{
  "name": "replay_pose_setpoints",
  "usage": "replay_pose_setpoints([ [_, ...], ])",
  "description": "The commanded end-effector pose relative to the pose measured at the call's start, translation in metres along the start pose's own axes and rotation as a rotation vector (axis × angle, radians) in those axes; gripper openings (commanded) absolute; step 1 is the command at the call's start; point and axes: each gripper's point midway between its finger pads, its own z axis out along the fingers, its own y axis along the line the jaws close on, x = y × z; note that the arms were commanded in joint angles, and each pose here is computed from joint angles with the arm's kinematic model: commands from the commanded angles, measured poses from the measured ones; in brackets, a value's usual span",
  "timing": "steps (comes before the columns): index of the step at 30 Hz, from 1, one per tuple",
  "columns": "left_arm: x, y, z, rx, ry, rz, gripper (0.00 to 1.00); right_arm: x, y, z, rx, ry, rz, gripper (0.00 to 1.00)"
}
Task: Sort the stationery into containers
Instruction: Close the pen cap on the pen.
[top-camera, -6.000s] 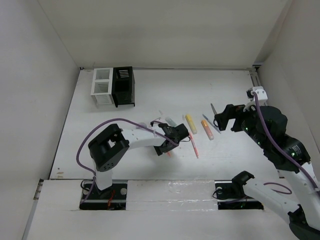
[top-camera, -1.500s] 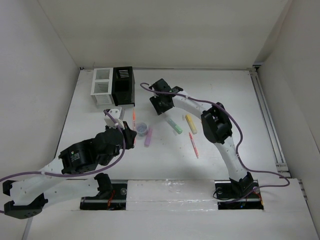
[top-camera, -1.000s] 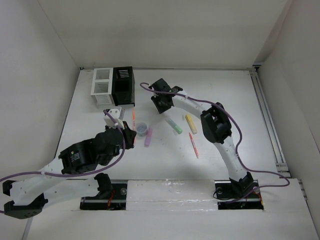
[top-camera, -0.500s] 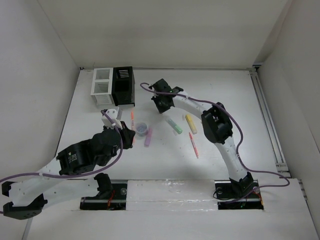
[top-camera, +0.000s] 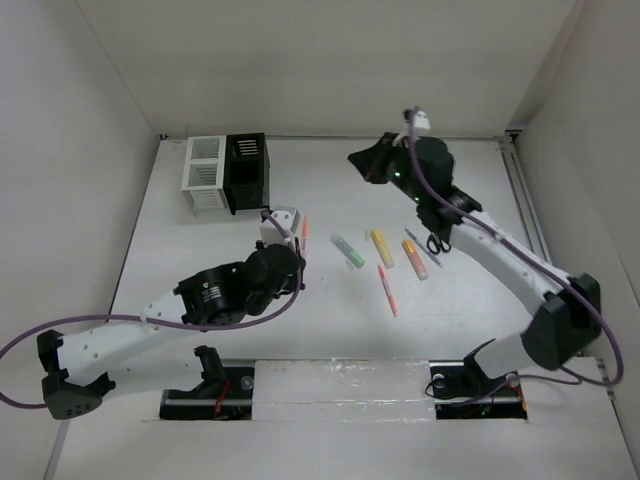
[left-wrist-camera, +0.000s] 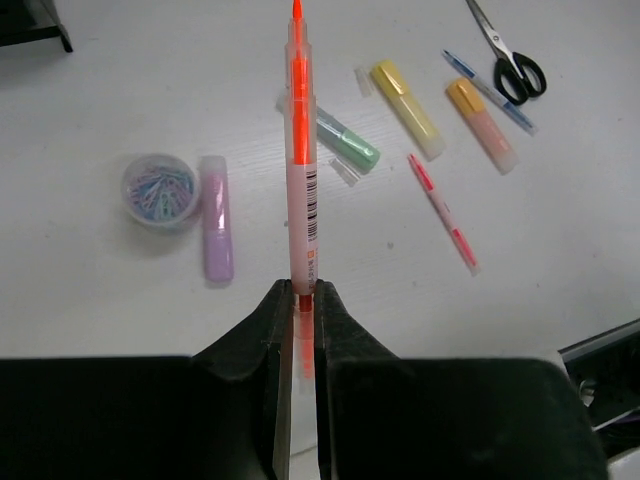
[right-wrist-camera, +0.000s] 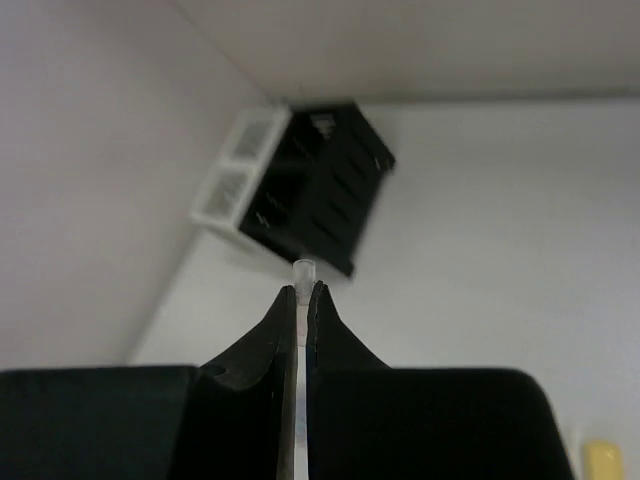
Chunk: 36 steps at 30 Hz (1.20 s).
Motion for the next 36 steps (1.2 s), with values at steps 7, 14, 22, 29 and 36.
replay_pose_setpoints([
  [7, -0.033, -0.059, -0.006, 0.281, -0.099, -0.046, 0.00, -0.091, 0.036, -0.089, -0.233, -0.372, 0.340, 0.00],
  [14, -0.040, -0.076, -0.030, 0.470, -0.157, -0.019, 0.00, -0.083, 0.064, -0.133, -0.409, -0.404, 0.430, 0.00],
  [22, -0.040, -0.084, -0.038, 0.523, -0.146, -0.016, 0.00, -0.055, 0.108, -0.135, -0.548, -0.283, 0.399, 0.00],
  [29, -0.045, -0.083, -0.039, 0.519, -0.157, -0.022, 0.00, -0.041, 0.133, -0.141, -0.612, -0.249, 0.351, 0.00],
  [36, -0.048, -0.083, -0.037, 0.503, -0.165, -0.025, 0.00, -0.027, 0.126, -0.135, -0.584, -0.244, 0.303, 0.00],
])
